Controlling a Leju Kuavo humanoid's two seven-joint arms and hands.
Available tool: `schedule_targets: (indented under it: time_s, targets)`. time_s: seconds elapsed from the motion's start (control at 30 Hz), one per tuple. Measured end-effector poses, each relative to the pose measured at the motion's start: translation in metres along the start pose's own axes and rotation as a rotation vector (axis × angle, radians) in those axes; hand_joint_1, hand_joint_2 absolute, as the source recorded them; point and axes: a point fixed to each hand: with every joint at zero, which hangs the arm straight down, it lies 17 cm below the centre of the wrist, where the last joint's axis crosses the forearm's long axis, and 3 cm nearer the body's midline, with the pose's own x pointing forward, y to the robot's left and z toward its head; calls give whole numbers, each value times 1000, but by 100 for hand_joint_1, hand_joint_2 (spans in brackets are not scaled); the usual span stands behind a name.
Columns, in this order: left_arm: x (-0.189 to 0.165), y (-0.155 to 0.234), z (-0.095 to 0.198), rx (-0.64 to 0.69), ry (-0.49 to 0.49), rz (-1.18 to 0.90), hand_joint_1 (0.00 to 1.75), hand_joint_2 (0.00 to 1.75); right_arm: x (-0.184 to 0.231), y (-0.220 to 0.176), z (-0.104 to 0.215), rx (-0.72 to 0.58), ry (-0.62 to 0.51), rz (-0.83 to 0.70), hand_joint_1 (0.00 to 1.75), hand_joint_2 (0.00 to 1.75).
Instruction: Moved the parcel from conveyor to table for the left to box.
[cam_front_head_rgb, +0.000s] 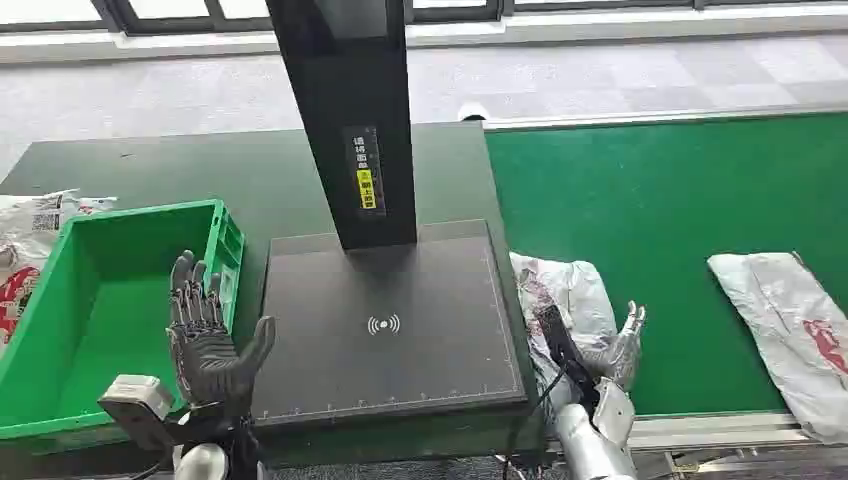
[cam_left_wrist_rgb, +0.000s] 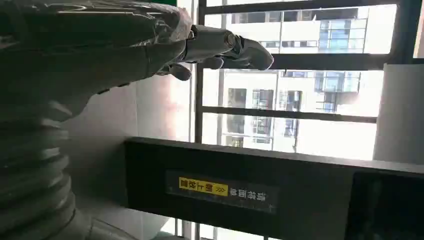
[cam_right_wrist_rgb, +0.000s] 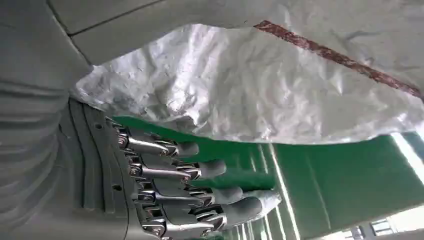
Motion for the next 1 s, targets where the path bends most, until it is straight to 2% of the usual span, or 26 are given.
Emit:
schedule_targets:
  time_s: [0.03,0.07,0.1,0.2,0.43,0.83,1.0]
  targets:
    - [0,0,0,0,0,0,0,175,-3,3,1,13,8,4,0,175]
    - [0,0,0,0,0,1,0,175,-5,6,1,27,16,8,51,175]
    - [0,0,0,0,0,1,0,175,-7,8,2,41,23,12,175,175]
    - [0,-1,0,-2,1,2,0,175,-13,22,5,109,41,32,175,175]
    - [-1,-1,0,-1,2,5,0,175,-10,36,8,174,31,61,175,175]
    - [-2,0,1,-1,6,7,0,175,-2,44,10,216,-3,93,175,175]
    - [-2,0,1,0,7,7,0,175,0,38,9,175,-22,70,175,175]
